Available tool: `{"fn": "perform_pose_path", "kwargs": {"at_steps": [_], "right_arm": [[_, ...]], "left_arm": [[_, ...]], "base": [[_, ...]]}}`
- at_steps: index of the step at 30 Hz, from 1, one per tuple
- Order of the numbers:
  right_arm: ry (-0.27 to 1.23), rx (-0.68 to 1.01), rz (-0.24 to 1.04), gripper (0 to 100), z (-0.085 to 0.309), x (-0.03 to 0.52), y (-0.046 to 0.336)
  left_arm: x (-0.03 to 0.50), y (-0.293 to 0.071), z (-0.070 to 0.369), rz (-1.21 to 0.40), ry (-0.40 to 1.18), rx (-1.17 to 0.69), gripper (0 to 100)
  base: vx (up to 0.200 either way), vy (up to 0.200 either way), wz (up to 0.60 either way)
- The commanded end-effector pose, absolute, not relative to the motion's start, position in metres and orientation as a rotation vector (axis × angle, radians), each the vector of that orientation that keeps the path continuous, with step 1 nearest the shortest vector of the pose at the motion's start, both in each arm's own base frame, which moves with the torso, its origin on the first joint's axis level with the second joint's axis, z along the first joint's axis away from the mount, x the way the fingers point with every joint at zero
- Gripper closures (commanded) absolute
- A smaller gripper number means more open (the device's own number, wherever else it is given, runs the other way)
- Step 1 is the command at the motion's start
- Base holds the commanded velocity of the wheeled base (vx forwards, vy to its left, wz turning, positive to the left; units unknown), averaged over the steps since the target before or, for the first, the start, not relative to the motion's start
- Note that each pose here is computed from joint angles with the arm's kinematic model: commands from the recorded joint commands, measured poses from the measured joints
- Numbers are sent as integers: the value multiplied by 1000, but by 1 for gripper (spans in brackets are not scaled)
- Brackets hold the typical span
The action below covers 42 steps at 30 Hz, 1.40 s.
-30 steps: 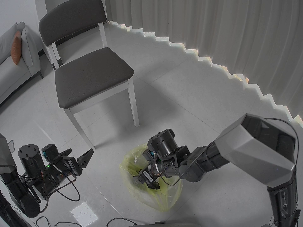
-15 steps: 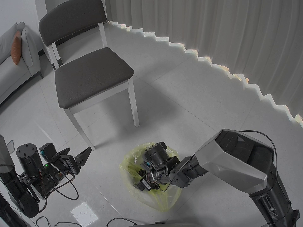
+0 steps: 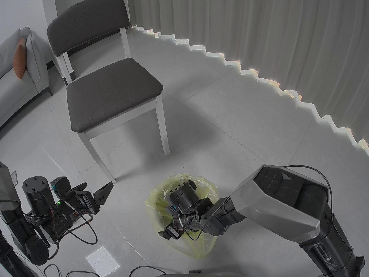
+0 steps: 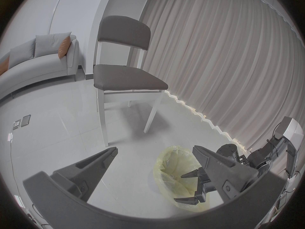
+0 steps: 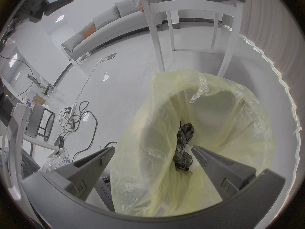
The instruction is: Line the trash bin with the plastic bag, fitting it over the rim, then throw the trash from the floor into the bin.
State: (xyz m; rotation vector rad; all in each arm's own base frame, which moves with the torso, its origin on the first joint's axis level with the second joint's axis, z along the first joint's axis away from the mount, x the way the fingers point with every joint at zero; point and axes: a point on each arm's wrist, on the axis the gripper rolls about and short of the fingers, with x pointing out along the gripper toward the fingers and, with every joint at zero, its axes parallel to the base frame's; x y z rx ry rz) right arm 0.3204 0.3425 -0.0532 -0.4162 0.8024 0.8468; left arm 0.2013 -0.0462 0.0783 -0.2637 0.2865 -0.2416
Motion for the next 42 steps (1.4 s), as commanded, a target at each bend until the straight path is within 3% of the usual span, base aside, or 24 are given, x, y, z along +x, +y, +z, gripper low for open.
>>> {"fn": "perform_pose_path", "kwargs": {"at_steps": [1, 3, 4, 42], "right_arm": [[805, -422, 853, 0, -56, 319, 344], [805, -425, 854, 0, -56, 319, 344], [805, -427, 855, 100, -56, 319, 344], [784, -485, 998, 100, -39, 257, 381]], "left_arm": [[200, -46, 75, -239, 296, -263, 0], [200, -46, 75, -239, 296, -263, 0], [200, -46, 75, -239, 296, -263, 0], [198, -48, 77, -248, 292, -278, 0]], "base": [[0, 0, 0], [0, 0, 0], [0, 0, 0], [0, 0, 0]]}}
